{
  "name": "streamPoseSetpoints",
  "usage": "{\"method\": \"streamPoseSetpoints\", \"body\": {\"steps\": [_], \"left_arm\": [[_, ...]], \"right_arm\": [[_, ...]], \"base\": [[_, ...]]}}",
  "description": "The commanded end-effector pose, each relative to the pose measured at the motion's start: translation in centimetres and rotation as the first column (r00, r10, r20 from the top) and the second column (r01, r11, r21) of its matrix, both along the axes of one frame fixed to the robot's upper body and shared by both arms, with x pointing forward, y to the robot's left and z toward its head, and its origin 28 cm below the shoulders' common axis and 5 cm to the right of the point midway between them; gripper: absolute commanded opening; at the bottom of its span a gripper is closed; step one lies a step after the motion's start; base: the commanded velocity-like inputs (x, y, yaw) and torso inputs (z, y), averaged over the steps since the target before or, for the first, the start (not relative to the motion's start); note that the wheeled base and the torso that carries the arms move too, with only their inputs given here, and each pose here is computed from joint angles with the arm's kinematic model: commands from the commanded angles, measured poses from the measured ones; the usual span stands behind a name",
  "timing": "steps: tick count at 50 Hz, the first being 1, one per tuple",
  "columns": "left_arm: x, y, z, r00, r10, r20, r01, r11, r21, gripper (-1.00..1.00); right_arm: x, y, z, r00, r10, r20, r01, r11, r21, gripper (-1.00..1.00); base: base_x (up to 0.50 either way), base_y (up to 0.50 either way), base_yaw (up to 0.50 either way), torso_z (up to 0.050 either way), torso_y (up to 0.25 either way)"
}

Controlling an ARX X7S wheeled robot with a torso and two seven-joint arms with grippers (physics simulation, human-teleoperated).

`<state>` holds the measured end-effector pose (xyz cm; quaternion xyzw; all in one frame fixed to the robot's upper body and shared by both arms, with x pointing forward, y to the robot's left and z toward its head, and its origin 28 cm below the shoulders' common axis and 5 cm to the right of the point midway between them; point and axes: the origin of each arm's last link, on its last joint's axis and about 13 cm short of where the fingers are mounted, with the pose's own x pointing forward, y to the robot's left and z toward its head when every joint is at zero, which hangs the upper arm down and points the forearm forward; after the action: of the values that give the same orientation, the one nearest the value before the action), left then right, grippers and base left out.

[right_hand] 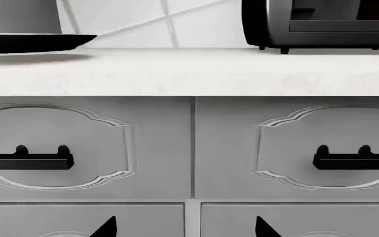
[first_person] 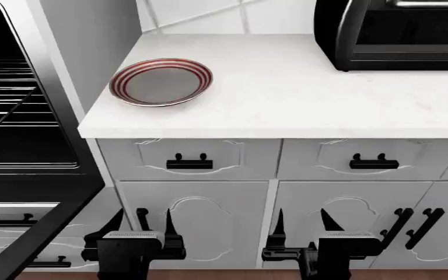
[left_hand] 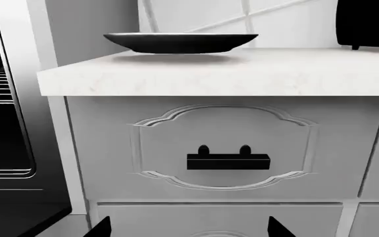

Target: Pick the sweet potato from the top rack in the oven and place it on the plate on the counter.

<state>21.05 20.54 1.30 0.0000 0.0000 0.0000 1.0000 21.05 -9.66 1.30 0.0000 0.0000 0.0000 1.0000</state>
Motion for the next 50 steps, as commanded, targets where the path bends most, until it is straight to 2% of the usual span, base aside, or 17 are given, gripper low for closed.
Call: {"method": "streamPoseSetpoints", "body": {"steps": [1,12,16,19,20,23,26,28,29,34,36,40,45,50], "left_arm": [[0.1,0.0,0.1,1.000,0.014,0.010,-0.014,1.000,-0.006,1.00],[0.1,0.0,0.2,0.999,0.036,0.012,-0.036,0.999,0.007,1.00],[0.3,0.1,1.7,0.997,0.062,0.041,-0.062,0.998,-0.014,1.00],[1.0,0.3,5.0,0.991,0.082,0.106,-0.080,0.996,-0.029,1.00],[1.3,0.3,6.5,0.986,0.084,0.147,-0.083,0.996,-0.011,1.00],[1.7,0.3,11.6,0.968,0.091,0.234,-0.087,0.996,-0.026,1.00],[1.8,0.1,17.5,0.935,0.082,0.346,-0.073,0.997,-0.040,1.00],[1.6,0.1,21.4,0.902,0.100,0.419,-0.084,0.995,-0.056,1.00],[1.3,0.1,22.9,0.889,0.095,0.448,-0.080,0.995,-0.052,1.00],[0.1,-0.1,28.4,0.834,0.099,0.543,-0.070,0.995,-0.073,1.00],[-0.4,-0.1,30.4,0.806,0.095,0.585,-0.068,0.995,-0.069,1.00],[-1.1,0.0,32.9,0.768,0.086,0.634,-0.060,0.996,-0.062,1.00],[-1.6,-0.1,34.0,0.749,0.074,0.658,-0.052,0.997,-0.053,1.00],[-2.0,-0.5,33.5,0.762,0.062,0.645,-0.039,0.998,-0.049,1.00]], "right_arm": [[-0.1,0.2,-0.3,1.000,0.009,-0.003,-0.010,0.999,-0.050,1.00],[0.2,-0.1,-0.2,0.998,-0.029,-0.047,0.029,0.999,-0.014,1.00],[0.6,-0.4,2.0,0.998,-0.056,-0.020,0.056,0.998,0.004,1.00],[0.5,-0.3,4.9,0.998,-0.060,0.029,0.060,0.998,0.011,1.00],[0.6,-0.4,6.3,0.997,-0.058,0.058,0.056,0.998,0.019,1.00],[1.1,-0.5,11.0,0.987,-0.052,0.150,0.048,0.998,0.029,1.00],[1.3,-0.6,16.5,0.964,-0.036,0.263,0.033,0.999,0.017,1.00],[1.0,-0.6,20.0,0.945,-0.032,0.325,0.020,0.999,0.040,1.00],[0.9,-0.6,21.0,0.939,-0.026,0.343,0.013,0.999,0.040,1.00],[-0.3,-0.7,26.4,0.894,0.007,0.448,-0.033,0.998,0.050,1.00],[-0.6,-0.9,28.8,0.862,0.013,0.506,-0.038,0.999,0.038,1.00],[-1.2,-1.1,31.0,0.830,0.015,0.557,-0.043,0.998,0.038,1.00],[-1.8,-1.1,31.5,0.811,0.012,0.585,-0.052,0.997,0.052,1.00],[-1.9,-1.1,31.2,0.820,0.012,0.572,-0.052,0.997,0.054,1.00]], "base": [[0.00,0.00,0.00,0.000,0.000],[0.00,0.00,0.00,0.000,0.000],[0.00,0.00,0.00,0.000,0.000],[0.00,0.00,0.00,0.000,0.000],[0.00,0.00,0.00,0.000,0.000],[0.00,0.00,0.00,0.000,0.000],[0.00,0.00,0.00,0.000,0.000],[0.00,0.00,0.00,0.000,0.000],[0.00,0.00,0.00,0.000,0.000],[0.00,0.00,0.00,0.000,0.000],[0.00,0.00,0.00,0.000,0.000],[0.00,0.00,0.00,0.000,0.000],[0.00,0.00,0.00,0.000,0.000],[-0.08,0.44,0.00,0.000,0.000]]}}
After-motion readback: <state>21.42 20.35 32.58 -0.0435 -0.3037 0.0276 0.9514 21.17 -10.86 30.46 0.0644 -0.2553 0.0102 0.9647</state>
